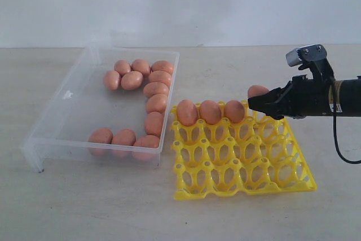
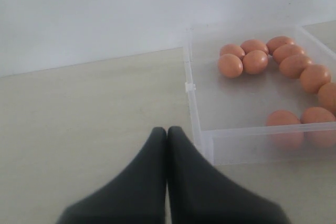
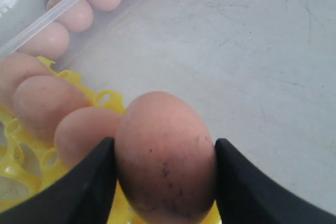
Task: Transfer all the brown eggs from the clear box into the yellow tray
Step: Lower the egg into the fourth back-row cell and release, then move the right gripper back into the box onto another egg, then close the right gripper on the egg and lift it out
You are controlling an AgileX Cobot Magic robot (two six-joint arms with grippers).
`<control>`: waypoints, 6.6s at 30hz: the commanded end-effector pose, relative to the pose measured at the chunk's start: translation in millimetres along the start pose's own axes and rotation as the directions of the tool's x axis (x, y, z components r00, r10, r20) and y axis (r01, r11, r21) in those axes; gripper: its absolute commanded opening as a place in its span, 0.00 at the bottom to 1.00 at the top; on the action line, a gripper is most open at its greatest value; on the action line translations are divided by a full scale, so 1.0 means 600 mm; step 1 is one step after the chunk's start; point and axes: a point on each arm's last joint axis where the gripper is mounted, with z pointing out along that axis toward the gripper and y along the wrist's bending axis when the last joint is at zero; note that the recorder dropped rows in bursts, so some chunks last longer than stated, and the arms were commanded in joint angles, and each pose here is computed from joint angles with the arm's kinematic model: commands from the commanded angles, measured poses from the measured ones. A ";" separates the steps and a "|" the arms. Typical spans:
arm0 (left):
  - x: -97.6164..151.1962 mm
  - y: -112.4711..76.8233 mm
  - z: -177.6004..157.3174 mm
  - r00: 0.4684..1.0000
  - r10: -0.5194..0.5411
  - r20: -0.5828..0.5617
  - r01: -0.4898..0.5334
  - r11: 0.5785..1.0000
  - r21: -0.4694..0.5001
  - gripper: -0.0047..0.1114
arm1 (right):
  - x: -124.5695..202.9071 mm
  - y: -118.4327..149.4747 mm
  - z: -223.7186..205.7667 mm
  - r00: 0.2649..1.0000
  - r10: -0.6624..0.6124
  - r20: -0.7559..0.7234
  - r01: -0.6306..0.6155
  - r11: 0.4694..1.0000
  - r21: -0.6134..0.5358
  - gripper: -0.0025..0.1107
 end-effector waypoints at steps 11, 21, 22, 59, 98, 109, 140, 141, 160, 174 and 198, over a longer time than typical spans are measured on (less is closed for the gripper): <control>0.001 -0.001 0.000 1.000 -0.014 0.002 0.014 1.000 0.010 0.00 | -0.004 0.000 0.001 1.000 -0.021 0.010 0.021 1.000 0.002 0.26; 0.001 -0.001 0.000 1.000 -0.014 0.002 0.014 1.000 0.010 0.00 | -0.001 0.001 0.001 0.999 -0.044 -0.010 0.044 0.999 -0.009 0.42; 0.001 -0.001 0.000 1.000 -0.014 0.002 0.014 1.000 0.010 0.00 | -0.001 0.001 0.001 0.999 -0.044 -0.010 0.044 0.999 -0.009 0.42; 0.001 -0.001 0.000 1.000 -0.014 0.002 0.014 1.000 0.010 0.00 | -0.136 0.117 -0.054 0.945 -0.002 0.327 0.076 0.974 -0.213 0.16; 0.000 -0.001 0.000 1.000 -0.014 0.009 0.014 1.000 0.008 0.00 | -0.189 0.451 0.303 0.829 0.063 -0.556 -0.072 0.997 0.005 0.55; 0.000 -0.001 0.000 1.000 -0.014 0.009 0.014 1.000 0.008 0.00 | -0.122 0.431 0.340 0.724 0.133 -0.677 -0.106 0.991 0.082 0.55; -0.002 0.000 0.000 1.000 -0.015 0.022 0.014 1.000 0.004 0.00 | -0.217 0.468 0.307 0.923 -0.123 -0.363 0.164 0.983 0.085 0.02; -0.002 0.000 0.000 1.000 -0.015 0.022 0.014 1.000 0.004 0.00 | -0.226 0.481 0.298 0.933 -0.150 -0.326 0.183 0.980 0.075 0.02; -0.002 0.000 0.000 1.000 -0.015 0.022 0.014 1.000 0.004 0.00 | -0.152 0.437 0.093 0.963 -0.216 0.160 0.222 0.975 -0.016 0.02; -0.002 0.000 0.000 1.000 -0.015 0.022 0.014 1.000 0.004 0.00 | -0.107 0.316 -0.030 0.940 -0.299 0.164 0.271 0.947 0.175 0.02; -0.002 0.000 0.000 1.000 -0.015 0.024 0.015 1.000 0.003 0.00 | -0.087 0.310 -0.015 0.879 -0.447 0.166 0.415 0.888 0.198 0.02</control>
